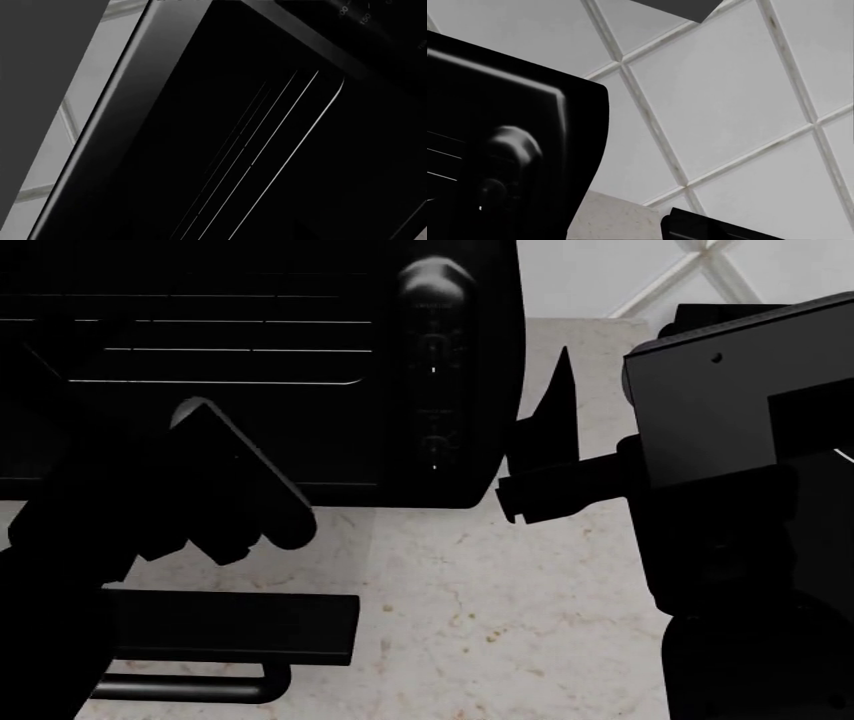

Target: Fully slide the toaster oven rack0 out.

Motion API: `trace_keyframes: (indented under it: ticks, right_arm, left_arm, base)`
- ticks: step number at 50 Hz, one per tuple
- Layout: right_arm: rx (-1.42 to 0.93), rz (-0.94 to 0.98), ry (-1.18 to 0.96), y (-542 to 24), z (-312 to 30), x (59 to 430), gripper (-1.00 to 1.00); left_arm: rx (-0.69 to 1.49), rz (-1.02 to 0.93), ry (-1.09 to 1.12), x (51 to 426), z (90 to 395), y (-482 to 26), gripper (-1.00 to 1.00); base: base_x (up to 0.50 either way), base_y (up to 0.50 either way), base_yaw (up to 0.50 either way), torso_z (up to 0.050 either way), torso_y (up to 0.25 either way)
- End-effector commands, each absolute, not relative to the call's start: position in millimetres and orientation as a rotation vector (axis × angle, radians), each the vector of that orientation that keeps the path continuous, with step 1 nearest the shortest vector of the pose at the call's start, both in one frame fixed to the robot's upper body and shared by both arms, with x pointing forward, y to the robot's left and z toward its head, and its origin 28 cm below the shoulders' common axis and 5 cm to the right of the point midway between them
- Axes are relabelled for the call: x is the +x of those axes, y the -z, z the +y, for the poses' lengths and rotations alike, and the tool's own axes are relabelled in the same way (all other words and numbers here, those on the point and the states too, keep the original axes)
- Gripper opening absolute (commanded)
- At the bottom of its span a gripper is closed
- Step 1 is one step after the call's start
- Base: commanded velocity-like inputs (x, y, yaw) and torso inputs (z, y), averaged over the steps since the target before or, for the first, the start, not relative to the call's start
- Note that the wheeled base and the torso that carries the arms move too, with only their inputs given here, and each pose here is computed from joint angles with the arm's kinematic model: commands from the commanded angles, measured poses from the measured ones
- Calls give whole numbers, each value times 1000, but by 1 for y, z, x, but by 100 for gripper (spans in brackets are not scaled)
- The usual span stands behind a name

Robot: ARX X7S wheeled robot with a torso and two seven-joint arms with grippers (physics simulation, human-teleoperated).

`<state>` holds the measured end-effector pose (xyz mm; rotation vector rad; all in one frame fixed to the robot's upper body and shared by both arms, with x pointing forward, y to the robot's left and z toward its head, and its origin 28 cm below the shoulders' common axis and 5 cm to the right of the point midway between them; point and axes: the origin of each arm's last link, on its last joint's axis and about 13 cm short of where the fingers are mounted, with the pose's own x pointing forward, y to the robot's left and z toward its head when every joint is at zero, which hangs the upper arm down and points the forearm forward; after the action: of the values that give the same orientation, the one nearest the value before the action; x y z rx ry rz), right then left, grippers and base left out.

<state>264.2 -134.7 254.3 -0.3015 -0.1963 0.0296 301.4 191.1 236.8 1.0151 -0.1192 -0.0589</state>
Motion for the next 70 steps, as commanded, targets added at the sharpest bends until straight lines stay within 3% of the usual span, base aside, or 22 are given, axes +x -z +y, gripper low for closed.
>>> trace_keyframes:
  ticks: [1,17,18,28,52,66,67,70]
  right_arm:
    - [-307,-193,-27,-253,-135,265,100]
    - [-310,-190,-25,-252,-136,265,100]
    - [-311,-190,-24,-252,-136,264,100]
    - [-314,-191,-25,-252,-135,264,100]
    - [-318,-194,-24,-253,-135,263,100]
    - [-320,-191,-19,-253,-137,263,100]
    - [-318,-190,-20,-253,-137,263,100]
    - [-319,-188,-19,-253,-137,263,100]
  left_arm:
    - [1071,-72,26,329,192,-238,100]
    - [1057,22,6,355,202,-230,100]
    - [1054,17,4,355,202,-230,-100]
    - [1067,-38,-20,337,200,-232,-100]
    - [1060,-250,-36,239,197,-239,-100]
    - [1042,-325,-31,209,200,-243,-100]
    - [1040,-335,-36,204,199,-244,100]
    - [1023,-376,-60,190,200,-246,100]
  base:
    - [0,0,0,0,0]
    - [0,0,0,0,0]
    - [0,0,0,0,0]
    - [0,0,0,0,0]
    - [0,0,-1,0,1]
    - [-8,0,2,0,4]
    - [-15,0,5,0,9]
    - [0,0,2,0,0]
